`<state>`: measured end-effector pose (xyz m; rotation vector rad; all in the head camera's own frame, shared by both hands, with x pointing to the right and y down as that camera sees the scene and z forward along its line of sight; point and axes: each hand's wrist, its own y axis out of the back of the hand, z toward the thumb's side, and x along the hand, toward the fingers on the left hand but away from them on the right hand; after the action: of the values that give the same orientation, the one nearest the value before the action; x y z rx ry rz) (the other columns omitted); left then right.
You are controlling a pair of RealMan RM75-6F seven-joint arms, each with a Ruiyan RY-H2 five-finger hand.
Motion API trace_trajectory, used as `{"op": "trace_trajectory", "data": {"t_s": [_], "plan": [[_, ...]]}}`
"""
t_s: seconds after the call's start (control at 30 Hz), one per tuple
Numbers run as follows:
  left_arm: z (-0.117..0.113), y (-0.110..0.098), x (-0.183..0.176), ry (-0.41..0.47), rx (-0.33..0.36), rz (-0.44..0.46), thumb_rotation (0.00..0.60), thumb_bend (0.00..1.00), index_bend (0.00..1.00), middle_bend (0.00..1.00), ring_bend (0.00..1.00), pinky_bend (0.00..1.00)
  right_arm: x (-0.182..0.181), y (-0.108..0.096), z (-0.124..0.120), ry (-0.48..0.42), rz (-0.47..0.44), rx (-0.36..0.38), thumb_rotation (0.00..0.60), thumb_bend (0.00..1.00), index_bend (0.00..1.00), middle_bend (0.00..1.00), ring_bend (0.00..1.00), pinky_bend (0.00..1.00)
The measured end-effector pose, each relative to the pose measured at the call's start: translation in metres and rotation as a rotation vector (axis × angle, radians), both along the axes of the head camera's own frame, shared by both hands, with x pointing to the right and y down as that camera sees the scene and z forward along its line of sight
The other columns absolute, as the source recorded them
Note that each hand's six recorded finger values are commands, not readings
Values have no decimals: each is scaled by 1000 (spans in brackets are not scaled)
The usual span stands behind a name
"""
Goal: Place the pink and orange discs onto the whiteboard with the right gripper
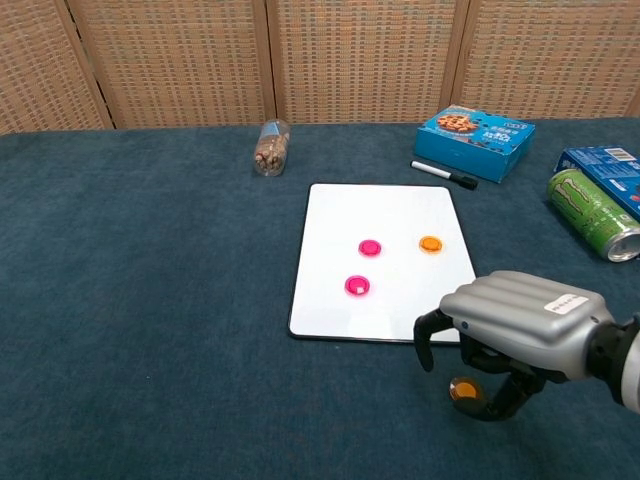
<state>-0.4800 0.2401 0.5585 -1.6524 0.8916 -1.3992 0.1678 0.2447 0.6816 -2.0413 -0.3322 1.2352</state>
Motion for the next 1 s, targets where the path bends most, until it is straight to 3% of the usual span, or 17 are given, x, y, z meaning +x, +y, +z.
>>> {"op": "trace_trajectory", "data": {"t_s": [1.0], "plan": [[2,1,2,-4,-5,4,600,0,0,0,0,0,21,5,18,12,11,7,600,363,412,967,950,1000]]}}
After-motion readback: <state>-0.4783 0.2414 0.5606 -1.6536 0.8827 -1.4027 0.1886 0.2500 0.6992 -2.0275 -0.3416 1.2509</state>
